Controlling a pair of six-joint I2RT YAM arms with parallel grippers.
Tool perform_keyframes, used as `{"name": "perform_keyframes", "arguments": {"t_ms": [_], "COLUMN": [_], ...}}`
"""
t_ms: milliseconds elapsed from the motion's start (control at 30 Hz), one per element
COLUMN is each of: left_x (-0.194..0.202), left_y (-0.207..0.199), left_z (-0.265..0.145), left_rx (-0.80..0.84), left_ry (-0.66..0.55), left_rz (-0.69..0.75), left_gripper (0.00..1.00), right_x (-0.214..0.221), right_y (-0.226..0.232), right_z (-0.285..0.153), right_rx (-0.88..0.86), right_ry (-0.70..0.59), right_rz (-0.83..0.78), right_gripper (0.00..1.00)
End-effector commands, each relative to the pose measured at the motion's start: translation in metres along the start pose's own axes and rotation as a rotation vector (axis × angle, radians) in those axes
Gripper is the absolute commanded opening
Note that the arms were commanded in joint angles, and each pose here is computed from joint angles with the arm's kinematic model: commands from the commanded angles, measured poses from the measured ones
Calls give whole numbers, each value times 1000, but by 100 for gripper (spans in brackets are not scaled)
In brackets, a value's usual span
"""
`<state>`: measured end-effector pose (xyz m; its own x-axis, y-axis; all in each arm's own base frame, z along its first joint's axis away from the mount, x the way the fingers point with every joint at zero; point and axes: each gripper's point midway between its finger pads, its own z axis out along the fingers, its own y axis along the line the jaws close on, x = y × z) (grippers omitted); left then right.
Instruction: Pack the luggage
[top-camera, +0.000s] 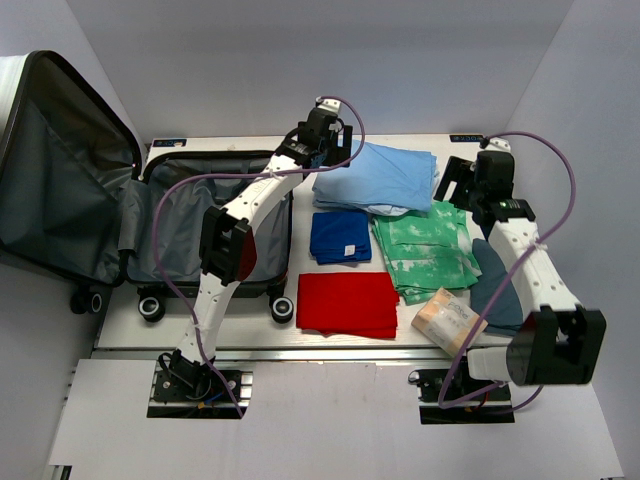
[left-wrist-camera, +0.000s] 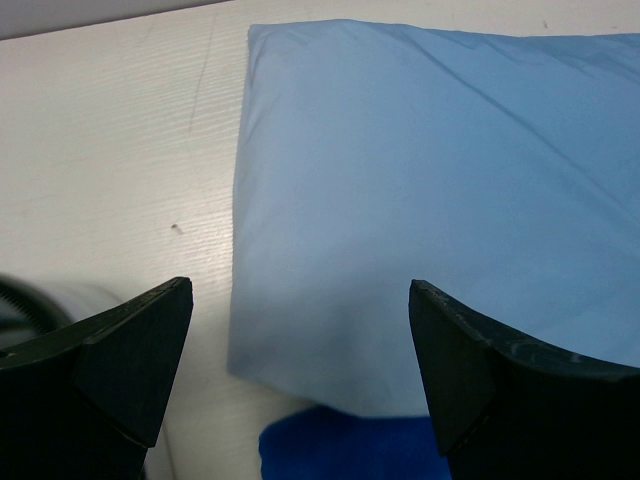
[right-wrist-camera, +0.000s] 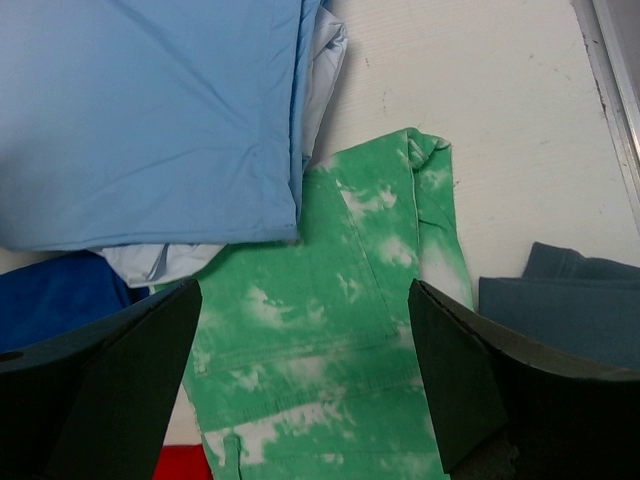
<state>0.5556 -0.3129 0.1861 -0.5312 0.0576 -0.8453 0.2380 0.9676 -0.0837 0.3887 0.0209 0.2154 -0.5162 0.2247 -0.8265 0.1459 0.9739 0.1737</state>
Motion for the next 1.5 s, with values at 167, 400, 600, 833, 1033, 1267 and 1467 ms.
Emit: {"name": "perform_keyframes", "arguments": {"t_ms": [167,400,600,833,1033,1267,1467], "left_x": [-14,14,57,84,105,81,100], "left_y": [-4,4,14,12,12,34,38], "left_z": [40,65,87,102,109,97,102], "left_rx": [10,-51,-77,-16,-16,-126,-144], "left_ry": [-118,-91,6,76,115,52,95], "left_rz": [-78,-157,-262,-303,-298,-247,-227], "left_gripper": [98,98,98,98,98,98,98], "right_x": [-28,-19,-13,13,37,56,75], "right_y": [7,6,8,13,25,29,27], "right_z": [46,85,124,184,215,229,234], "right_rx": [10,20,0,-37,-114,-137,-135], "right_ry": [-43,-4,11,117,196,261,321], "right_rz": [13,2,23,40,75,92,116], "right_gripper": [89,89,89,89,89,82,72]}}
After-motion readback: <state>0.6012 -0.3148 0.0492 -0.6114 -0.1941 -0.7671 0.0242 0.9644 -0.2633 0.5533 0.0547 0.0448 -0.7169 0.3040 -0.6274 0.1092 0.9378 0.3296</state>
